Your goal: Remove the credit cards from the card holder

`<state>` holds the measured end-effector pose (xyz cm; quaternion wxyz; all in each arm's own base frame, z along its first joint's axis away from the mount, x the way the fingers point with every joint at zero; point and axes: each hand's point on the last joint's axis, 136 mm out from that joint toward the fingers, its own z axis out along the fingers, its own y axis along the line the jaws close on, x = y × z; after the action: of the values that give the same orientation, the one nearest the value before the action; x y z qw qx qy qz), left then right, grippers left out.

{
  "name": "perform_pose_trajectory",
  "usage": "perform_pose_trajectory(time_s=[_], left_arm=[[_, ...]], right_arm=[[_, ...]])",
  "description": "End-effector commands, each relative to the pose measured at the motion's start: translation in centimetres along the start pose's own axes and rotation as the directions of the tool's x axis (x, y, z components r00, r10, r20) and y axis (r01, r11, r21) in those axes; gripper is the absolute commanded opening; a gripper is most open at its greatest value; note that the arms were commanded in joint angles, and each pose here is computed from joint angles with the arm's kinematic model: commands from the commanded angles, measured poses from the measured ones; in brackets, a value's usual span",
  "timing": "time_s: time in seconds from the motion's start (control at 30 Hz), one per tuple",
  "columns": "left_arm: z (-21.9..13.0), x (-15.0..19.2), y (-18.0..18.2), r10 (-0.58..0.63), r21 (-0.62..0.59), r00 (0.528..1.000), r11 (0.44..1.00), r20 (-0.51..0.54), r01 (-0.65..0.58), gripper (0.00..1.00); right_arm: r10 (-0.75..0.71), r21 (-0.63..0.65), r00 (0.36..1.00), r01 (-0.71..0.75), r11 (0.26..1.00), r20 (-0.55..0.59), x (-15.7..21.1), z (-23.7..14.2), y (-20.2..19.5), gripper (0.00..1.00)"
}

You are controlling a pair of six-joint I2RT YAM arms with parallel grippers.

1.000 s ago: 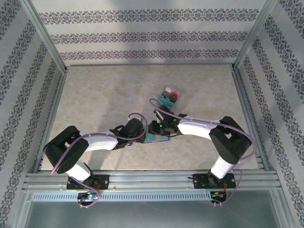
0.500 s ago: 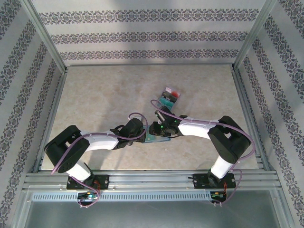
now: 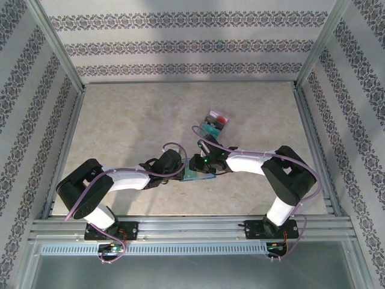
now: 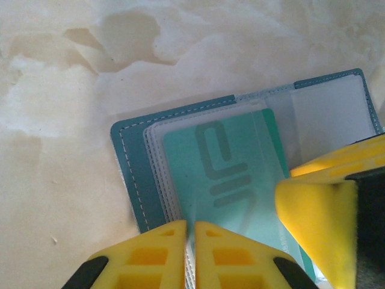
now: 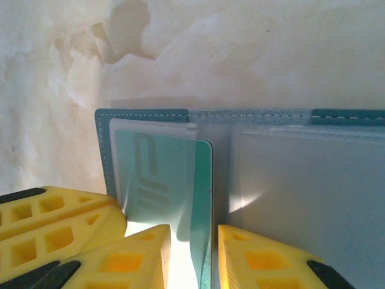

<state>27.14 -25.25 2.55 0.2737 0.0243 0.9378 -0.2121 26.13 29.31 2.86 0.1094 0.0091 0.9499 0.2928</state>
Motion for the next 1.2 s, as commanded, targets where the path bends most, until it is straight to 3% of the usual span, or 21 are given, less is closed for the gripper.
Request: perform_pose_trajectory(time_s=[0.0,0.57,1.17], left_arm=[[0.4,0.3,0.3,-0.015,-0.009,1.0,1.0,-0.017,0.015,0.1],[0.5,0.4,0.4,-0.016,-0.007,1.0,1.0,-0.019,0.016,0.1],[0.4,0.5,0.6,-0.016,-0.014,1.0,1.0,-0.018,0.016,0.09]], right_arm=[[-0.013,-0.072,1.0,0.015,0.997,0.02,-0.2,-1.0,1.6,0.27],[0.029,-0.224,1.0,-0.027,0.974,0.005,-0.1,-0.7,2.5,0.26],[0.015,-0.217,0.999,-0.008,0.976,0.033,-0.3,-1.9,2.2,0.26]])
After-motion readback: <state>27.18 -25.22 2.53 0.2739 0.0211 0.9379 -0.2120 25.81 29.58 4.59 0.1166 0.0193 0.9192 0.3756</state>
